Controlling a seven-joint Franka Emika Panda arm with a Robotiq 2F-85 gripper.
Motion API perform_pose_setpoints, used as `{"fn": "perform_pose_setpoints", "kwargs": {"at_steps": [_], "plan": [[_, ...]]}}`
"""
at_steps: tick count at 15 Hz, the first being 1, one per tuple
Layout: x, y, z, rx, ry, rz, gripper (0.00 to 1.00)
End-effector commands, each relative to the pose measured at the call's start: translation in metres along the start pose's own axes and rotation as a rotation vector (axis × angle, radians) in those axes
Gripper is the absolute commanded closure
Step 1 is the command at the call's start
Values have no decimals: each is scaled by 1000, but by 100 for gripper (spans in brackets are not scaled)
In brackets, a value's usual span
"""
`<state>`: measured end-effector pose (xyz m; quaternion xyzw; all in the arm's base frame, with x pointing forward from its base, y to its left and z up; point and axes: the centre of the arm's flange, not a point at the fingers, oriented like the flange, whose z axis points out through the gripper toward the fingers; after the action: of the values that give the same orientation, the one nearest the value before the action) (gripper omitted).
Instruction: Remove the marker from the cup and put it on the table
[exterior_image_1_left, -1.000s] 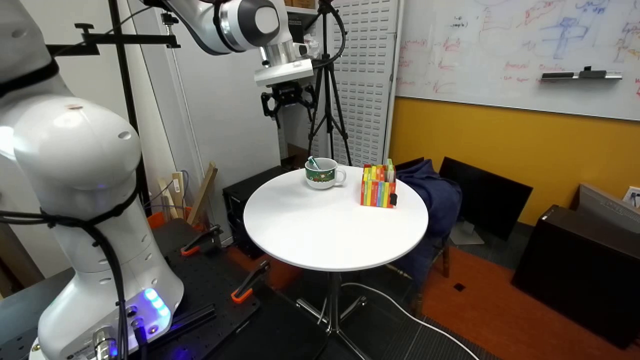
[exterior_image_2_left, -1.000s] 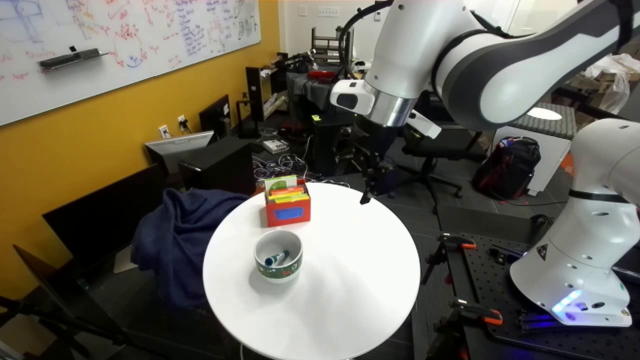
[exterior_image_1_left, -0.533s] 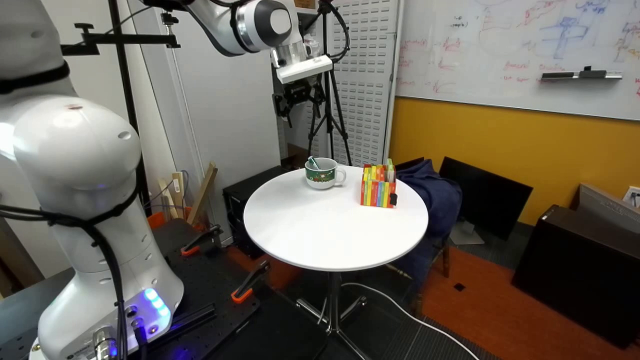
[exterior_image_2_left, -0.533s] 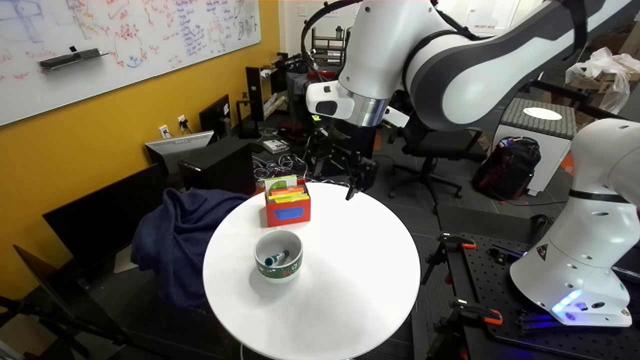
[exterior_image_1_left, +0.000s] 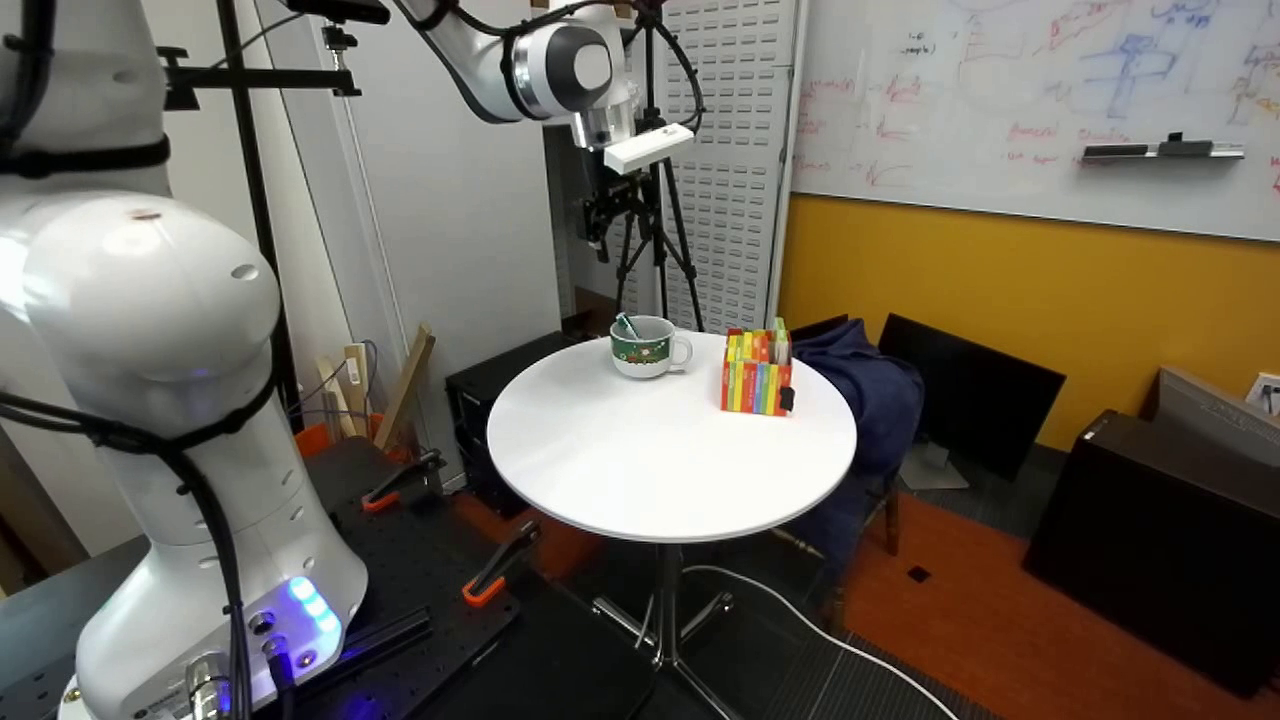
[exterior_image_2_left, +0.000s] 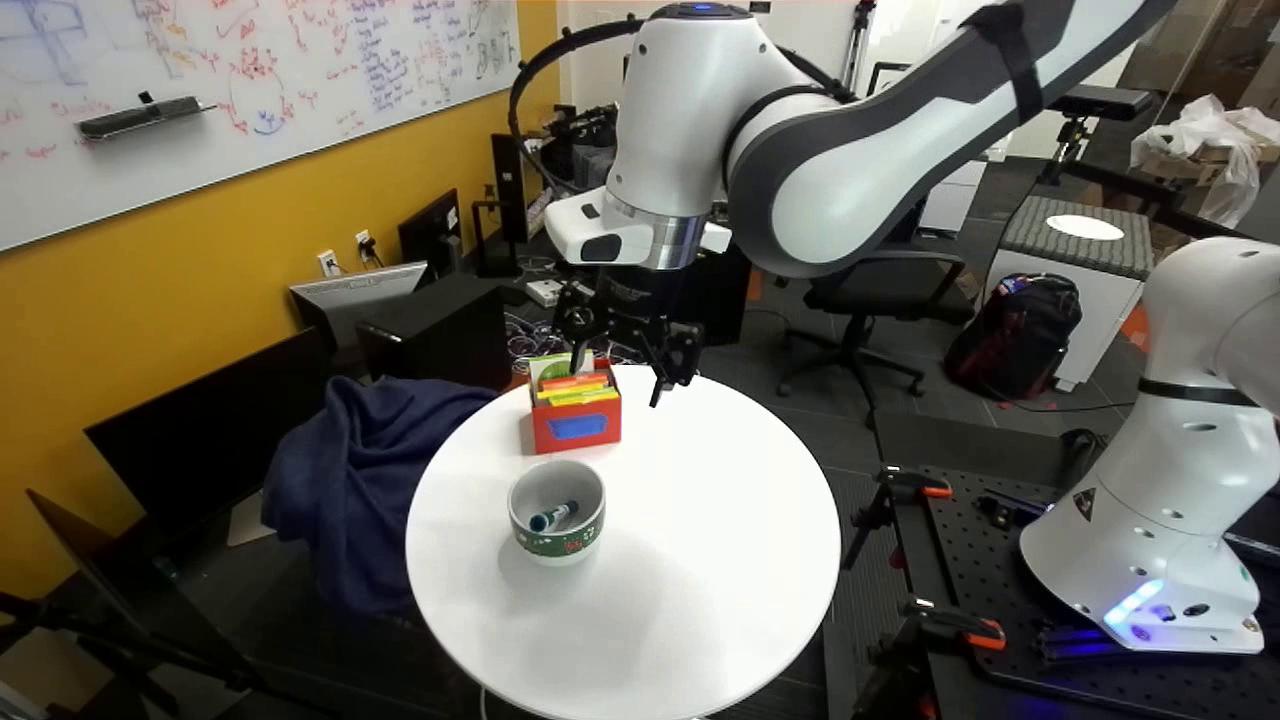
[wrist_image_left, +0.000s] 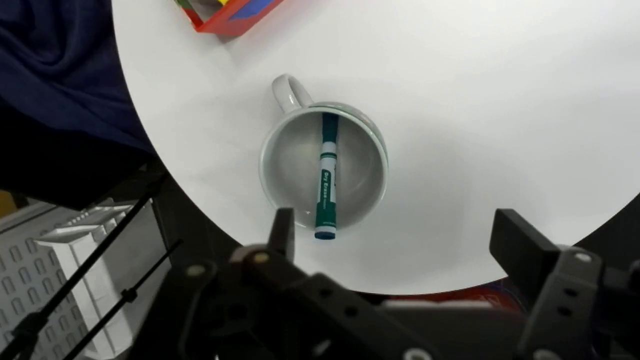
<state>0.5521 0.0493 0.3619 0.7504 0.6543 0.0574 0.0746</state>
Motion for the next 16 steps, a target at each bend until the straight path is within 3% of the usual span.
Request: {"fn": "perform_pose_setpoints", "kwargs": {"at_steps": [1, 6, 7, 16], "plan": [[6, 30, 18, 40, 21, -132, 0], [14, 44, 43, 58, 37, -254, 0], [14, 26, 40, 40, 23, -216, 0], [15, 28, 48, 43, 25, -228, 0]]}}
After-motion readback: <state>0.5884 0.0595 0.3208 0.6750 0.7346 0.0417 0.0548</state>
